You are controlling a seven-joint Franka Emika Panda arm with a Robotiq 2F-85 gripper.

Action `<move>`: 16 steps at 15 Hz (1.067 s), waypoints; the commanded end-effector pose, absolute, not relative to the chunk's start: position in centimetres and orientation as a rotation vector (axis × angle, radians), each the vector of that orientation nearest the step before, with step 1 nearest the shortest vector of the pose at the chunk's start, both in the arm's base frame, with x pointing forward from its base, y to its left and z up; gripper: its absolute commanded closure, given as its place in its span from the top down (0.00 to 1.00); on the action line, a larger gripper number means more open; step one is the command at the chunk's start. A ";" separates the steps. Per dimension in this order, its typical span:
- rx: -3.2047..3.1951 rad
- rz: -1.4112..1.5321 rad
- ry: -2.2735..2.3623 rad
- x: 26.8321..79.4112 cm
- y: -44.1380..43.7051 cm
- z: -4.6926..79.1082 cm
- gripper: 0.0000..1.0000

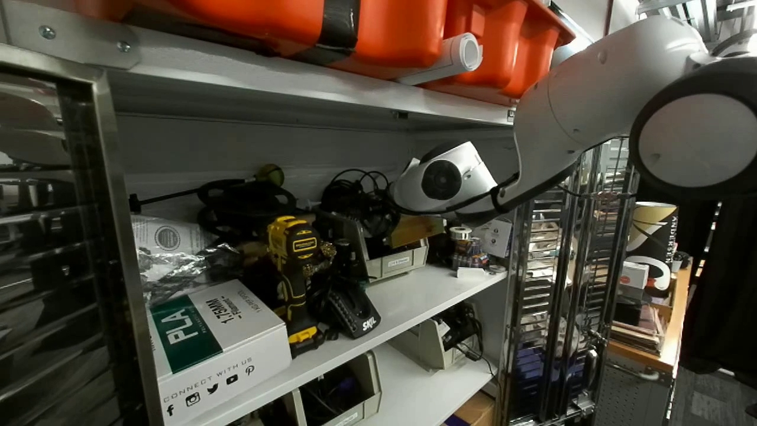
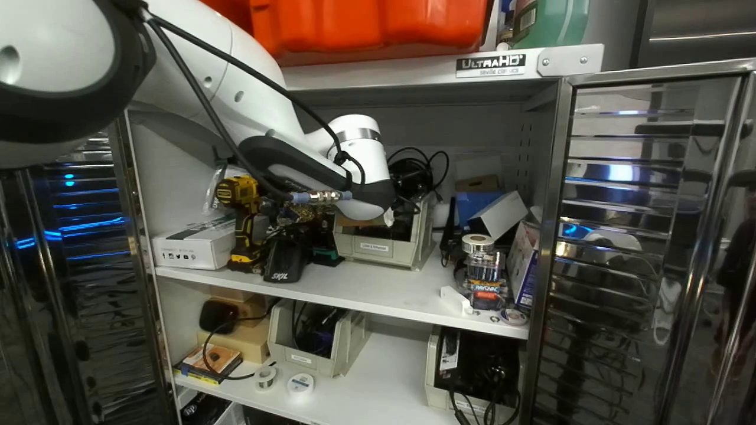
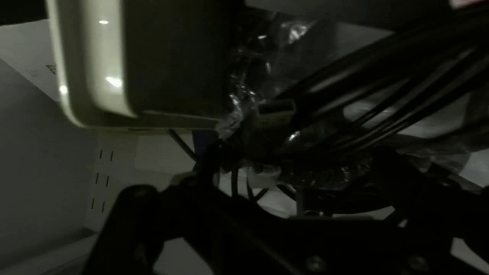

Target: Put the black cable in the gray box

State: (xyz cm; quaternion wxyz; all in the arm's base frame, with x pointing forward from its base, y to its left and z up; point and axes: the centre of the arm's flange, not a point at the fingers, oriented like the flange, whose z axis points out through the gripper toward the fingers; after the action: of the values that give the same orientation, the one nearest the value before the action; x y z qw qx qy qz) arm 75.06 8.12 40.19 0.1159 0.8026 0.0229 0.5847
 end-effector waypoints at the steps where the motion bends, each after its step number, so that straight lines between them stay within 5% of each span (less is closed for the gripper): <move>1: 2.333 1.702 0.051 70.6 10.0 40.5 1.00; 16: 2.579 1.362 -0.157 60.9 7.1 37.2 1.00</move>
State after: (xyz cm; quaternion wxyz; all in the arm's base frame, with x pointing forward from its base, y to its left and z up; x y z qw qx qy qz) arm 63.76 7.69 35.43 0.1228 0.8640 -0.0476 0.4860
